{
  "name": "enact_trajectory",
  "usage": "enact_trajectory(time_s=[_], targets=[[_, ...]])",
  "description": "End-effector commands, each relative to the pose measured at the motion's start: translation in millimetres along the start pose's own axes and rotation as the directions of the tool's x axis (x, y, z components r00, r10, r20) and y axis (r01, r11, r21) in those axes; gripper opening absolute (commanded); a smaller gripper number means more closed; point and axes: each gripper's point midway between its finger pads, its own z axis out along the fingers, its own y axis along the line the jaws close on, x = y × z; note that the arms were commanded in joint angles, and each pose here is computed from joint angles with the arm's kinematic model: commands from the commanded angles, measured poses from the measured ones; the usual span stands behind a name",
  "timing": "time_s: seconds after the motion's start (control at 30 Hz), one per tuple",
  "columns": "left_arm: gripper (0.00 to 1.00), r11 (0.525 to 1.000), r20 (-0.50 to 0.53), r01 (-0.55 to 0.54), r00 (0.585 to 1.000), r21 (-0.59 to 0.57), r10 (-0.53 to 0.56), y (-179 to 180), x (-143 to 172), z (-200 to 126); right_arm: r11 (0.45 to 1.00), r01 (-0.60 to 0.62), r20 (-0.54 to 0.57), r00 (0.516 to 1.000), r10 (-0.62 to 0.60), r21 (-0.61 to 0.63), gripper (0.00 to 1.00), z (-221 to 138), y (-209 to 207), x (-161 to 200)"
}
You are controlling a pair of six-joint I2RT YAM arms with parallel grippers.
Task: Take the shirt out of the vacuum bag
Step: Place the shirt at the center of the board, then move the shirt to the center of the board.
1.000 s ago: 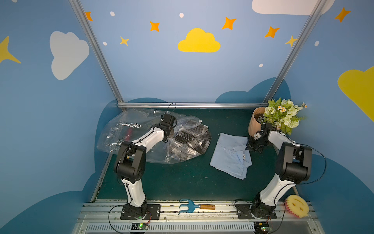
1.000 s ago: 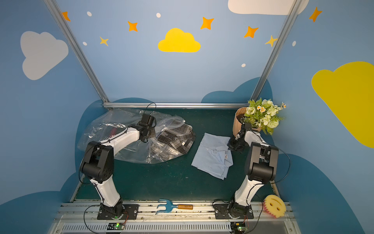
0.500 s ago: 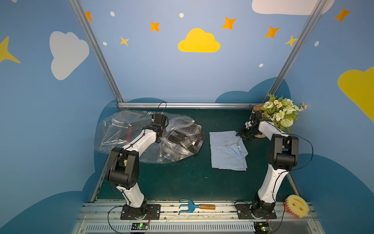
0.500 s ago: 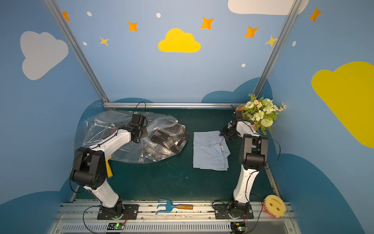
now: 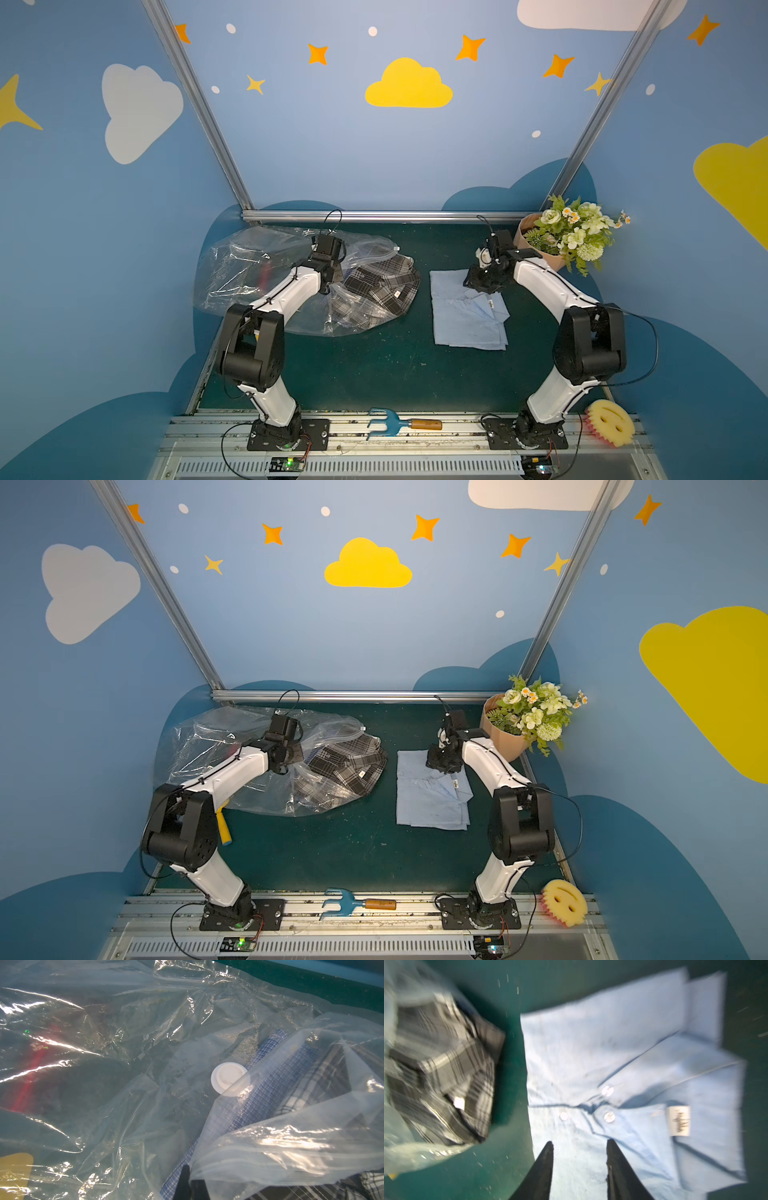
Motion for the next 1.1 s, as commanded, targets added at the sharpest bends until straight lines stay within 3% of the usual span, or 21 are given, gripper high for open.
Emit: enact_trajectory(time_s=[0.0, 0.4, 0.9, 1.07], targets=[[0.03, 1.0, -0.007, 0.003, 1.0, -0.017, -0.003, 5, 4, 0, 0.998, -0.055, -0.118, 0.991, 0.057, 0.022, 0.39, 31, -10, 31], [0.03, 1.0, -0.007, 0.014, 1.0, -0.011, -0.014, 8, 10, -11, 0.99, -0.037, -0.208, 0.976, 0.064, 0.135, 0.37, 90, -28, 29], [0.03, 1.0, -0.024, 0.024, 0.999, 0.015, -0.024, 6, 20, -22, 0.99, -0.003, -0.166, 0.986, 0.026, 0.142, 0.35, 99, -55, -55], [0.03, 1.0, -0.036, 0.012, 0.999, 0.022, -0.011, 0, 24, -24, 0.99, 0.016, -0.129, 0.992, 0.002, 0.137, 0.39, 100, -59, -83]])
